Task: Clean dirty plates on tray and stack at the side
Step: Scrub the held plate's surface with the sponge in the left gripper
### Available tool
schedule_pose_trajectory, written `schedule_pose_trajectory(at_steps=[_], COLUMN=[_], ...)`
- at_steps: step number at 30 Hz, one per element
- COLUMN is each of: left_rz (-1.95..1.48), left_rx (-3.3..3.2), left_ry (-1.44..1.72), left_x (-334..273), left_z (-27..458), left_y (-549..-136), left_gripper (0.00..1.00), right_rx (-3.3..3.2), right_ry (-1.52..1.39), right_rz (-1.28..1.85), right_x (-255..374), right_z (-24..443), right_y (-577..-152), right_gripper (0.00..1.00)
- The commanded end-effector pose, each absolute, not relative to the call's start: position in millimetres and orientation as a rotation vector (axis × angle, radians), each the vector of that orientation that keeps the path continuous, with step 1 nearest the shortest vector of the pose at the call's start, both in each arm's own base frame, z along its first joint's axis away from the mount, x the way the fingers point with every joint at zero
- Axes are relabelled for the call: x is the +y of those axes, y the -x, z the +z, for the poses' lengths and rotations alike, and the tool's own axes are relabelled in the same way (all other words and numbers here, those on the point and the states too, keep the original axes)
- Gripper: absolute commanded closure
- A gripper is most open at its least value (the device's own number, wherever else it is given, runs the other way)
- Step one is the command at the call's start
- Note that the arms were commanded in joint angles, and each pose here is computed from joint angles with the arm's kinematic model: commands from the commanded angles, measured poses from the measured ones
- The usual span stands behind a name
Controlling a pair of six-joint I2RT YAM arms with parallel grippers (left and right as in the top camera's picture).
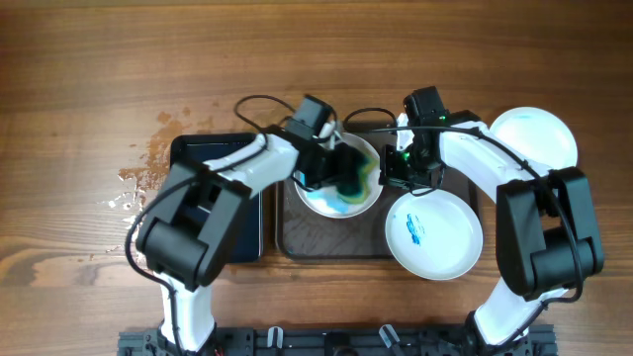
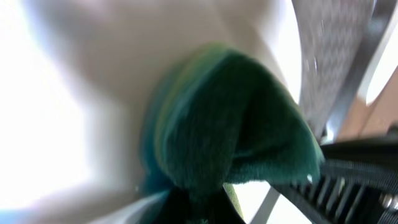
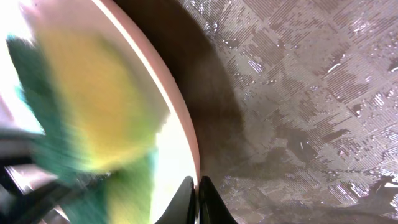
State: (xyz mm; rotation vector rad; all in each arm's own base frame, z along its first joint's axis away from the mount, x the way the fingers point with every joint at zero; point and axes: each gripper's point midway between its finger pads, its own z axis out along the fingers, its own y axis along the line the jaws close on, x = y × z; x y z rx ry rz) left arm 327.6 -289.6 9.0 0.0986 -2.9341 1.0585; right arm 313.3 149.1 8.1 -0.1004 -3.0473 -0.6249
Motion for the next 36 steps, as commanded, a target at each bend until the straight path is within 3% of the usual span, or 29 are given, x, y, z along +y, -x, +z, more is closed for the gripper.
schedule_pose_trajectory(at_steps=[1, 8, 16, 19, 26, 31, 36], left_rz=[0.924, 0.838, 0.543, 0.526, 0.862, 1.0, 1.025], left_rx=[-3.082, -3.109, -2.957, -2.884, -2.697, -2.682, -2.703], left_ry=[-0.356, -0.5, -0.329, -0.185, 0.145, 0.276, 0.262], left_x=[-229.5, -175.9, -162.9, -172.4, -254.6, -296.9, -299.4], left_z=[-3.6, -9.5, -25.3, -22.9, 1.4, 9.5, 10.1], left_y=[-377.3, -394.3, -324.2, -296.6, -252.9, -246.8, -255.0], left_gripper=[0.96, 0.96, 0.96, 0.96, 0.96, 0.96, 0.96], right_rx=[-3.033, -3.033, -3.038, -3.039, -3.041, -3.038, -3.032], right_ry=[0.08, 0.075, 0.074, 0.073, 0.073, 0.074, 0.071], right_rz=[-0.595, -0.595, -0.591, -0.591, -0.593, -0.591, -0.587], right_x=[147.5, 147.4, 147.0, 147.0, 147.2, 147.0, 146.6], right_z=[3.6, 3.6, 3.4, 3.4, 3.4, 3.4, 3.3], right_y=[-308.0, -307.8, -308.7, -308.7, -309.4, -308.5, -306.9], right_gripper=[0.95, 0.96, 0.95, 0.95, 0.95, 0.95, 0.95])
